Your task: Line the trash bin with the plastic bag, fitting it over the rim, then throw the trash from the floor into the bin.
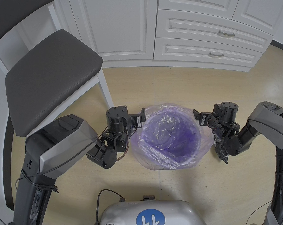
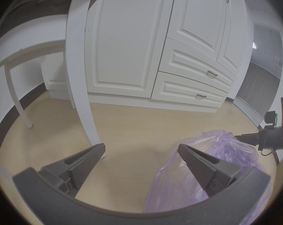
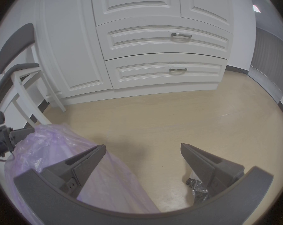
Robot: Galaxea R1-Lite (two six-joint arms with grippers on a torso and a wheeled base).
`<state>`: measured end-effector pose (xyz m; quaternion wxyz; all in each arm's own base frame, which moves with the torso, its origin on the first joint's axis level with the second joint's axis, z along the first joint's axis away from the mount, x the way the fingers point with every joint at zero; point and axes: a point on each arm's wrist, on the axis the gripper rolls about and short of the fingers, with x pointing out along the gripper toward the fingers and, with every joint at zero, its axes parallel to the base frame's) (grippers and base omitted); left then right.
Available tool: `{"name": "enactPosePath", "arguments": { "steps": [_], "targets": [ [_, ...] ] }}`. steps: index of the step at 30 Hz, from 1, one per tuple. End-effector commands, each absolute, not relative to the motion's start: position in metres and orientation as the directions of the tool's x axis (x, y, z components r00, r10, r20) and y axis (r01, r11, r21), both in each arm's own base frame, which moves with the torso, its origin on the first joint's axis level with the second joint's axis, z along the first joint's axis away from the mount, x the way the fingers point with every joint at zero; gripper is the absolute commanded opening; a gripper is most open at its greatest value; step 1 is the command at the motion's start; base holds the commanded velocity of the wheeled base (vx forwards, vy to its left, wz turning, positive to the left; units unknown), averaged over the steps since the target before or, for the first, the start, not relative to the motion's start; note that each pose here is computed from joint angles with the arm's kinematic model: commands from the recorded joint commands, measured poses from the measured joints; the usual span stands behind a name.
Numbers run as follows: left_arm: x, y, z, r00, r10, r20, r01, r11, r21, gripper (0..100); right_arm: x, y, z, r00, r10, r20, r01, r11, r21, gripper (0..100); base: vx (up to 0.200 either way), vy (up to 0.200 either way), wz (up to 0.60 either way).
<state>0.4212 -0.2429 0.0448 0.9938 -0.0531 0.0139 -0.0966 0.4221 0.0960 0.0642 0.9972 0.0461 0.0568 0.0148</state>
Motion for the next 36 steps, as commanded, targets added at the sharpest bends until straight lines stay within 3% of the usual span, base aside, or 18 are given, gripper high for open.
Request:
{"name": "enactPosePath", "arguments": {
  "steps": [1, 13, 17, 22, 28, 36],
  "targets": [
    [0.428, -0.245, 0.032, 0.982, -0.189, -0.025, 0.185, 0.976, -0.118, 100, 0.432, 0.09, 0.055, 0.993, 0.015, -0.118, -0.002, 0.993, 0.116, 100, 0.0, 0.0, 0.0],
    [0.45, -0.229, 0.023, 0.989, -0.14, -0.056, 0.13, 0.98, -0.151, 100, 0.443, 0.09, 0.03, 0.988, 0.013, -0.153, 0.005, 0.993, 0.117, 100, 0.0, 0.0, 0.0],
    [0.449, -0.229, 0.029, 0.989, -0.14, -0.052, 0.129, 0.977, -0.172, 100, 0.445, 0.08, 0.046, 0.993, -0.007, -0.114, 0.022, 0.991, 0.13, 100, 0.0, 0.0, 0.0],
    [0.431, -0.226, 0.066, 0.988, -0.153, -0.014, 0.147, 0.97, -0.196, 100, 0.427, 0.071, 0.097, 0.999, -0.009, -0.053, 0.019, 0.982, 0.19, 100, 0.0, 0.0, 0.0],
    [0.4, -0.217, 0.102, 0.985, -0.174, -0.014, 0.168, 0.968, -0.187, 100, 0.398, 0.089, 0.116, 0.984, 0.08, -0.162, -0.04, 0.971, 0.238, 100, 0.0, 0.0, 0.0],
    [0.382, -0.222, 0.089, 0.963, -0.259, -0.078, 0.248, 0.96, -0.133, 100, 0.386, 0.105, 0.101, 0.947, 0.147, -0.287, -0.084, 0.971, 0.222, 100, 0.0, 0.0, 0.0]
  ]
}}
